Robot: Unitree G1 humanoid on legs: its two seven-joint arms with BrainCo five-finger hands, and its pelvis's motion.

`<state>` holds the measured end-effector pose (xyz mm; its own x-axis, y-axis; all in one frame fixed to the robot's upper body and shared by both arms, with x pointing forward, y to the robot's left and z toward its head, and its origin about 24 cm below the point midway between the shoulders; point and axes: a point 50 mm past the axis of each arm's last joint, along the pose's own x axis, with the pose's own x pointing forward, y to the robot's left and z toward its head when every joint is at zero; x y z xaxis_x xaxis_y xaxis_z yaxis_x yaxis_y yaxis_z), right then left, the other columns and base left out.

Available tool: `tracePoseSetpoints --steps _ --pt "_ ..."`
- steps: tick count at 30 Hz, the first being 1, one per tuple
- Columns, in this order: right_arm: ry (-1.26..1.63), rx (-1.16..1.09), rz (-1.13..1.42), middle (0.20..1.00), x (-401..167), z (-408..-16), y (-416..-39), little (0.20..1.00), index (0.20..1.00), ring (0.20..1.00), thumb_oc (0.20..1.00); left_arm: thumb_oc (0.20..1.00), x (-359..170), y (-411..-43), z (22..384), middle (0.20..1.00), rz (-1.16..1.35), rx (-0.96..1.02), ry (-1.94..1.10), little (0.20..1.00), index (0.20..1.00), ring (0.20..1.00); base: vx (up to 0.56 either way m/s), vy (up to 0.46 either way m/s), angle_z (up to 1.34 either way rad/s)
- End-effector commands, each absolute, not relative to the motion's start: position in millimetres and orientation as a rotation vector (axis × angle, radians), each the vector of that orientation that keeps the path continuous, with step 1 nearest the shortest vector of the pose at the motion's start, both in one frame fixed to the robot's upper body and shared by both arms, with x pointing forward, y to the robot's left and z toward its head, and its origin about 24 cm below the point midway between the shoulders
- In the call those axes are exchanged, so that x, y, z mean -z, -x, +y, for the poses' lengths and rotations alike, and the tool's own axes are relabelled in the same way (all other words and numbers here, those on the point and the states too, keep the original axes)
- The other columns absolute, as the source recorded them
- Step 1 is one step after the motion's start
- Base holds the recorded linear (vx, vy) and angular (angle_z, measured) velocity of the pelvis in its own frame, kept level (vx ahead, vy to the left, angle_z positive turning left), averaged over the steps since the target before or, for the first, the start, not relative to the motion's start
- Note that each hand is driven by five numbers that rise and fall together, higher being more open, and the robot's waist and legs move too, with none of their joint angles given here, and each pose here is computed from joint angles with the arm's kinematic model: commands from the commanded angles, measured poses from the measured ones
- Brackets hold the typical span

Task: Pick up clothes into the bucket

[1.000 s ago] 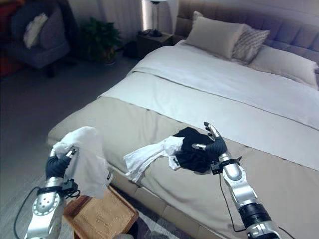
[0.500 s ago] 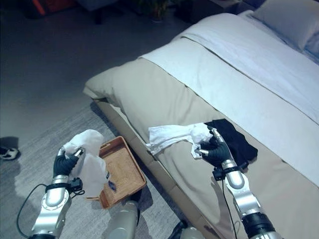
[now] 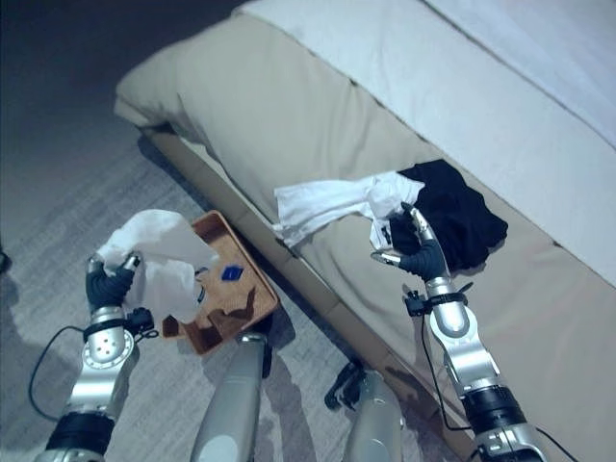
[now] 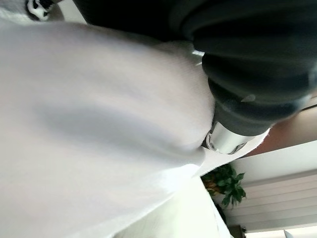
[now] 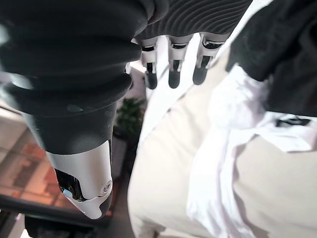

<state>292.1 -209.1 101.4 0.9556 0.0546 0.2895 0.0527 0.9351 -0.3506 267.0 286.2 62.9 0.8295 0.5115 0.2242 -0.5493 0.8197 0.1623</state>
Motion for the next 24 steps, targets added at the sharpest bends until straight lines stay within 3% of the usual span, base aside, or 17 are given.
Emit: tracePoseSetpoints --steps 1,24 --pt "0.323 0.005 -0.495 1.0 -136 -201 -293 1.0 1.0 1.0 1.0 0.2 -90 -276 292 0.2 -0.324 -0.647 -0.205 0.2 0.2 0.2 -0.04 0.006 -0.07" --pt "0.233 0.015 -0.734 1.0 -186 -187 -289 1.0 1.0 1.0 1.0 0.2 -111 -305 316 0.2 -0.298 -0.849 -0.181 0.2 0.2 0.2 0.0 0.014 -0.07"
